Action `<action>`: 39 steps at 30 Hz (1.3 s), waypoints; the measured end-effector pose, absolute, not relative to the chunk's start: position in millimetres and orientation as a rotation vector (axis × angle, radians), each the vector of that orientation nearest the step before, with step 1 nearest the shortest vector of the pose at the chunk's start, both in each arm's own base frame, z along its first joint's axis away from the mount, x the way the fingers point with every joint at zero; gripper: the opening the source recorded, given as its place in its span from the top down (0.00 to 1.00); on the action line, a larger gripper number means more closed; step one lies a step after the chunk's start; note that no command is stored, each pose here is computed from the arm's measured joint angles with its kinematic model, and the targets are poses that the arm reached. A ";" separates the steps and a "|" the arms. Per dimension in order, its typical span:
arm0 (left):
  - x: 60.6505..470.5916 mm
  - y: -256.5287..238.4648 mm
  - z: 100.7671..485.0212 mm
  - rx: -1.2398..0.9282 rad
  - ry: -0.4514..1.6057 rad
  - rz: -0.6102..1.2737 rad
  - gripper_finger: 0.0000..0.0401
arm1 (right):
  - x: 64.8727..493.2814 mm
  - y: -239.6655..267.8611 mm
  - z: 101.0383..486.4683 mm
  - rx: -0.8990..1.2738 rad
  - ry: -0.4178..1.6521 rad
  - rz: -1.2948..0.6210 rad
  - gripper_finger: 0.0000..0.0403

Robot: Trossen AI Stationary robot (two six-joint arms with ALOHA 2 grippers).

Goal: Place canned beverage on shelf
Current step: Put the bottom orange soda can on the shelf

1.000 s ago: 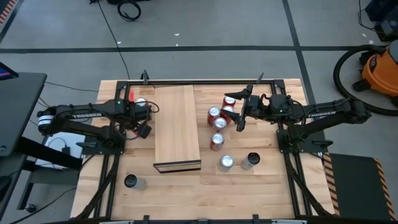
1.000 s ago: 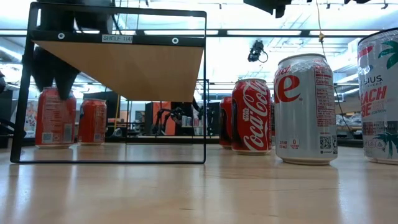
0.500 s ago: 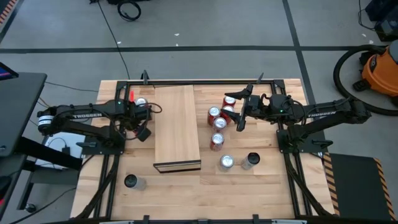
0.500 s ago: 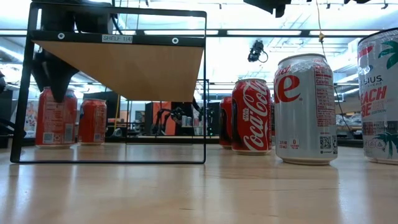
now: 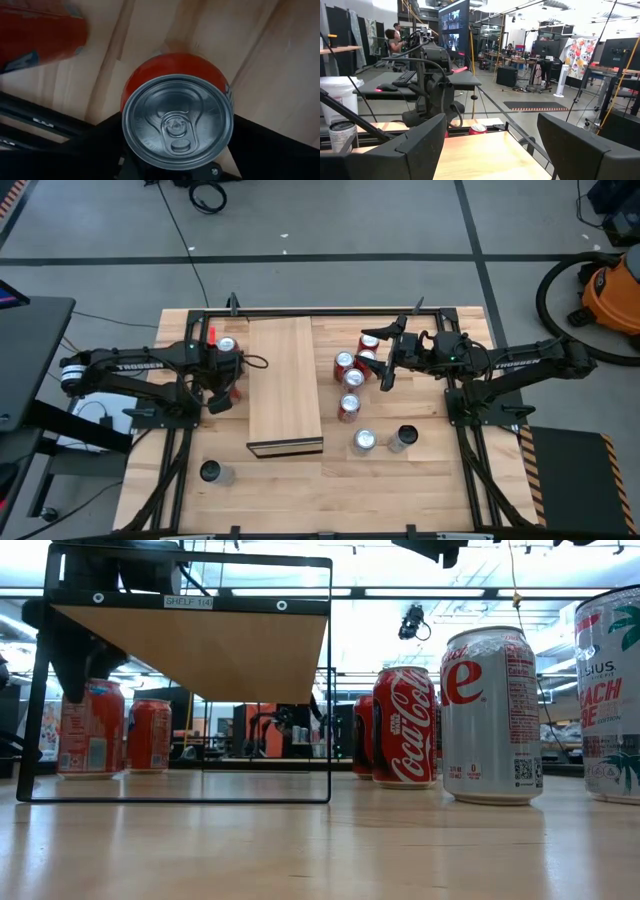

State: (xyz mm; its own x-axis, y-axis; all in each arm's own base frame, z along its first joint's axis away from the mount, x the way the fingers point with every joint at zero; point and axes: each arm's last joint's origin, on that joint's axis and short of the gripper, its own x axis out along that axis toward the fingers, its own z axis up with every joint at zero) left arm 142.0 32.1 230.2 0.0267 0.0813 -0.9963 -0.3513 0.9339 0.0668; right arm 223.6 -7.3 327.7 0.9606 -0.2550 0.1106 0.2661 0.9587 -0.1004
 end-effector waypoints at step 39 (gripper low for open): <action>140.6 27.6 250.4 -0.593 1.389 0.807 0.13 | 223.5 -7.3 328.1 -0.117 -0.100 -0.265 0.20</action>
State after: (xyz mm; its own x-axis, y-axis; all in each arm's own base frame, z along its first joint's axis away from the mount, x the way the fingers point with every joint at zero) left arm 140.6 27.6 250.4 -0.0042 0.1462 -0.9892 -0.7872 0.6096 0.0934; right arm 223.5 -7.3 328.1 0.9602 -0.2550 0.1142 0.2667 0.9584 -0.1021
